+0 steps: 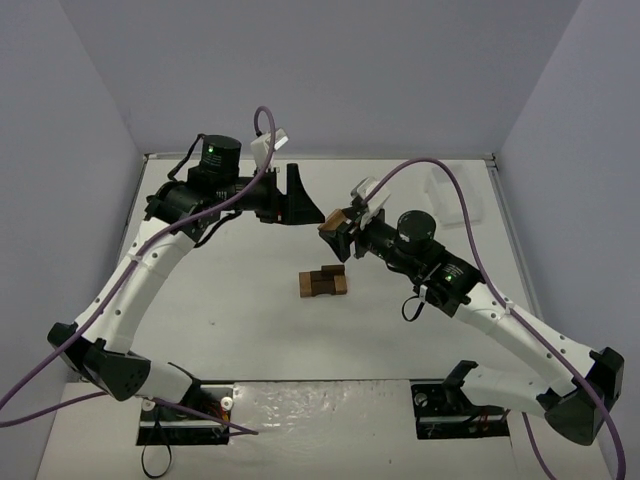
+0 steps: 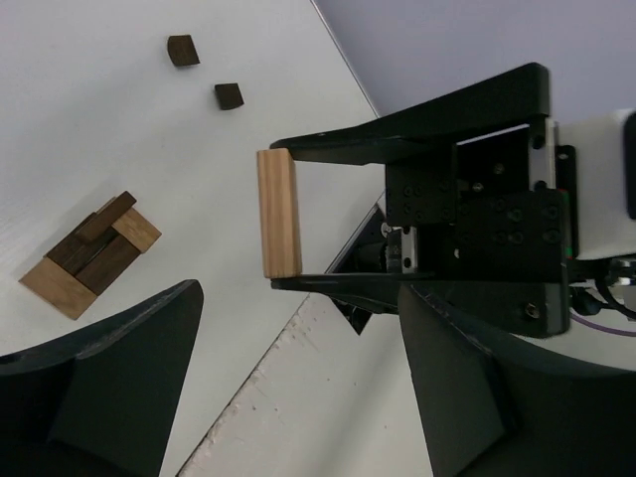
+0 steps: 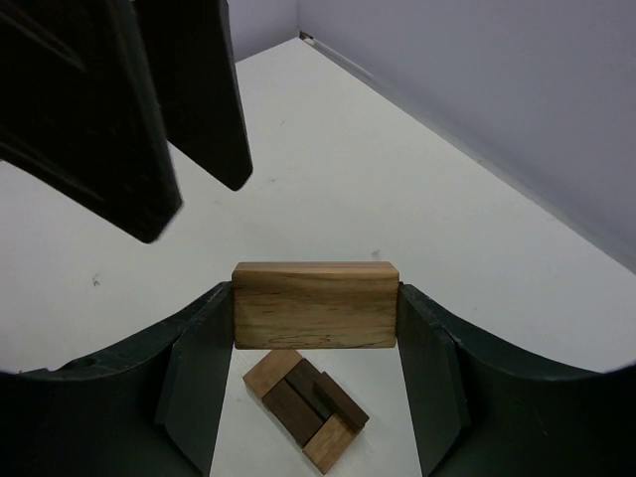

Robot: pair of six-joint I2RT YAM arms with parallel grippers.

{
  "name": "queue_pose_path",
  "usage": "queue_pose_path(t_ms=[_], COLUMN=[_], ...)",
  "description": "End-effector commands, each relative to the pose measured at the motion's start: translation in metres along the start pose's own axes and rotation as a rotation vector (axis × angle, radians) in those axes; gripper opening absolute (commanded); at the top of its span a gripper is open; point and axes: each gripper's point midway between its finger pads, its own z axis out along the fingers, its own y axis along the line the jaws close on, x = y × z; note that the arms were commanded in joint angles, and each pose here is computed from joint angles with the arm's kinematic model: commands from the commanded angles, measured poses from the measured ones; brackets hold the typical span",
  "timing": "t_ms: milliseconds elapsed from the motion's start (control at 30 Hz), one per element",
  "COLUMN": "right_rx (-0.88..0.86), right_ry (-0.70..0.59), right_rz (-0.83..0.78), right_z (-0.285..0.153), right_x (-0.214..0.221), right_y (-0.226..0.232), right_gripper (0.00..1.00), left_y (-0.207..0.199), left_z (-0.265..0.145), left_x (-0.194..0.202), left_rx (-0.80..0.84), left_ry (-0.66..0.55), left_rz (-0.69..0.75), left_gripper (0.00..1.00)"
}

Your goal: Build the wood block tower

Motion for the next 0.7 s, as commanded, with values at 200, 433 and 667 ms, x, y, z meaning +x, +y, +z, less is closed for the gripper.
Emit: queue_pose_path(t_ms=[200, 433, 667], right_rx=[-0.073, -0.084, -0.078], right_ry=[-0.156, -0.144, -0.133], right_rz=[-0.044, -0.048, -0.050], right_z=[-0.006, -0.006, -0.008], right_x=[-0.058, -0.053, -0.048], right_y=[0.016, 0.019, 0.019], right_gripper=[0.01, 0.04, 0.05], left_y=[-0.010, -0.012, -0.017], left_z=[0.010, 0.021, 0.029], left_x=[-0.011, -0.010, -0.005], left_rx=[-0.053, -0.059, -0.050], left_ry=[-0.067, -0.054, -0.033], left_rz=[0.005, -0.001, -0.005], left_gripper=[0.61, 0.50, 0.34])
